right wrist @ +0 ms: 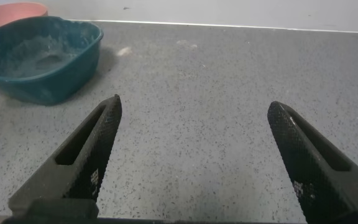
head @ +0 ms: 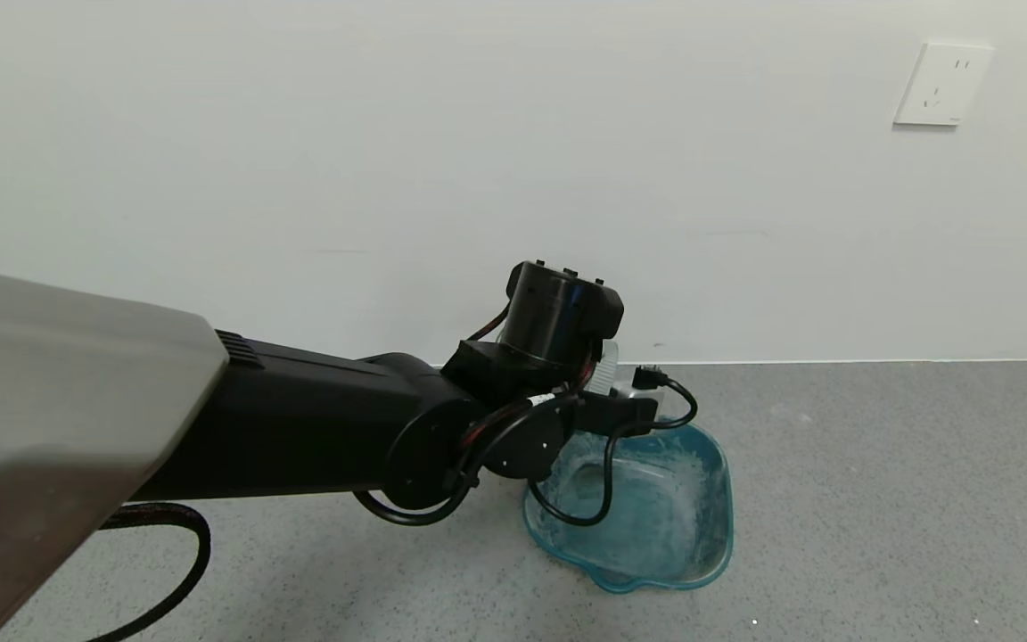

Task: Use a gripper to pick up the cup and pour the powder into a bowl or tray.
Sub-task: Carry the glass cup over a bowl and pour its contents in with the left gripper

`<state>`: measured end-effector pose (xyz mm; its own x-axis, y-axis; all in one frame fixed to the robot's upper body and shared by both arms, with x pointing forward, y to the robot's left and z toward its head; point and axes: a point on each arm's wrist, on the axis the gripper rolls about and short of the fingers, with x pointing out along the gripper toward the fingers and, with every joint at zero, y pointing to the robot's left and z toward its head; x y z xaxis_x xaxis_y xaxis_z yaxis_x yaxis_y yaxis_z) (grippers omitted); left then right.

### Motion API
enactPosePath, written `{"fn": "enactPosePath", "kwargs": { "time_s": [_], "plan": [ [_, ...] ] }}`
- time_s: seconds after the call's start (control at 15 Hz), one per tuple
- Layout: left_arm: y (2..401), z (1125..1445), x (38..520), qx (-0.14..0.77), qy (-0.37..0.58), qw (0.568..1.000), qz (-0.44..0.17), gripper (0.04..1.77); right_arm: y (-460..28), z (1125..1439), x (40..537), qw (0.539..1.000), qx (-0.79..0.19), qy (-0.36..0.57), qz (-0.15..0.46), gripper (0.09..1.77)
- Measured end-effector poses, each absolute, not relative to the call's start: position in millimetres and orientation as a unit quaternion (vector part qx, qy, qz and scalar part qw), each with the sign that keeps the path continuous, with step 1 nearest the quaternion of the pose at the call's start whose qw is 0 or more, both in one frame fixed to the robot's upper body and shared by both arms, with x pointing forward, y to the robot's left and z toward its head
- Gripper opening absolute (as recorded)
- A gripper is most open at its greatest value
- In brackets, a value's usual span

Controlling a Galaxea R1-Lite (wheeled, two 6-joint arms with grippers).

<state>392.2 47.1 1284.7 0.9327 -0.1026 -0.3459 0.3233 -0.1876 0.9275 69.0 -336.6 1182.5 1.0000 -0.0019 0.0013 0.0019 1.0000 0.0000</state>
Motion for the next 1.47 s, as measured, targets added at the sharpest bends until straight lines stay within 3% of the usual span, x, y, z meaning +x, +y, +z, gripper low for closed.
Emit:
{"fn": "enactPosePath", "kwargs": {
  "time_s": [1.47],
  "plan": [
    [19, 1279, 363, 0.807, 0.094, 0.573, -0.109, 1.28, -337, 1182, 69, 1.000, 0.000, 0.000, -0.001, 1.71]
  ]
}}
